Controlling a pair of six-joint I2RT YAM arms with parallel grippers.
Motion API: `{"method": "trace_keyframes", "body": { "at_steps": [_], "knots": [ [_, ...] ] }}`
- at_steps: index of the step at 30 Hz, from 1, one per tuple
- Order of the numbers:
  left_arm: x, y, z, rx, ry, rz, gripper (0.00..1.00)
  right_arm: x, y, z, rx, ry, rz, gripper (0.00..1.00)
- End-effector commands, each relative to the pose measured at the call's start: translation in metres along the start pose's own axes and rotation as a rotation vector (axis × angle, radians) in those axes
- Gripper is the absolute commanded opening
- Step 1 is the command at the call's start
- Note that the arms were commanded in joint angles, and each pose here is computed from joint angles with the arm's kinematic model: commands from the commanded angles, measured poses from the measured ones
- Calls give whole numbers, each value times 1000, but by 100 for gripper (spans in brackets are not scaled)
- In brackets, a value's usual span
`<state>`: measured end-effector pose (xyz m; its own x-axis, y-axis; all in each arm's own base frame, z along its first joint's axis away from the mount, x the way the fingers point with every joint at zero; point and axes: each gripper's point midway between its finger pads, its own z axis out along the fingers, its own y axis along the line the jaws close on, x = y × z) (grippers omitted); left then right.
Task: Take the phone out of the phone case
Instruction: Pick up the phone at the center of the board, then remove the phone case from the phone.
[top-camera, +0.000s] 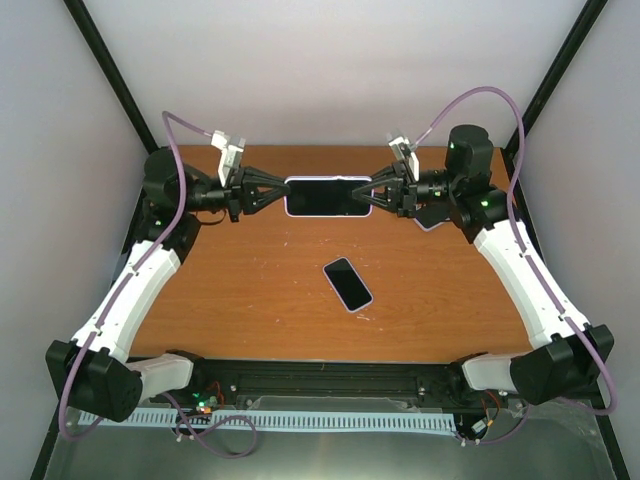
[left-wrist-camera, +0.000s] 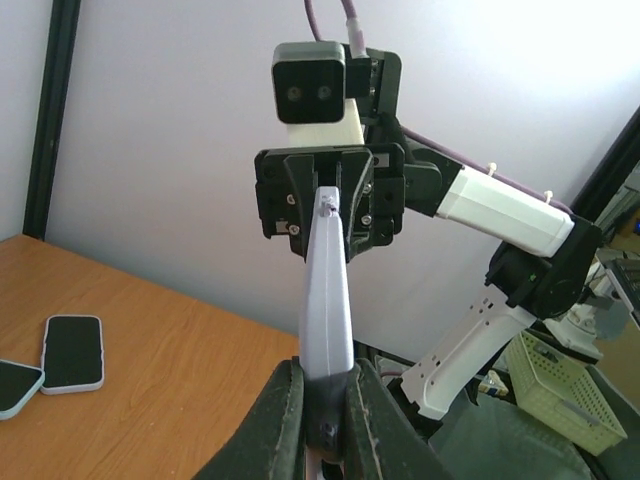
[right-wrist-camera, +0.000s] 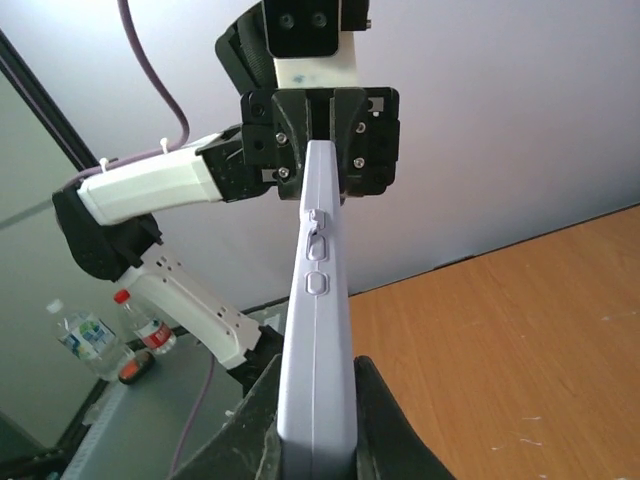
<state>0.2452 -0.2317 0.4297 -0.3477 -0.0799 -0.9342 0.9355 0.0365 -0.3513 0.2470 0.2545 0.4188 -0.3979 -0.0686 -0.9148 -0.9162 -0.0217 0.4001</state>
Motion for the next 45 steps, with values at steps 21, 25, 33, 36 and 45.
{"method": "trace_keyframes", "body": {
  "at_steps": [21,25,33,36,45],
  "knots": [
    [64,18,-11,-36,409,242,95,87,10,-8,107,378,-256,3],
    [78,23,-7,-18,478,247,90,95,12,-3,99,427,-274,3],
    [114,13,12,71,583,215,81,102,12,6,67,478,-263,3],
    [123,14,16,77,604,214,78,102,14,9,56,486,-266,3],
    [141,9,20,108,644,188,61,100,7,12,72,502,-258,3]
  ]
}}
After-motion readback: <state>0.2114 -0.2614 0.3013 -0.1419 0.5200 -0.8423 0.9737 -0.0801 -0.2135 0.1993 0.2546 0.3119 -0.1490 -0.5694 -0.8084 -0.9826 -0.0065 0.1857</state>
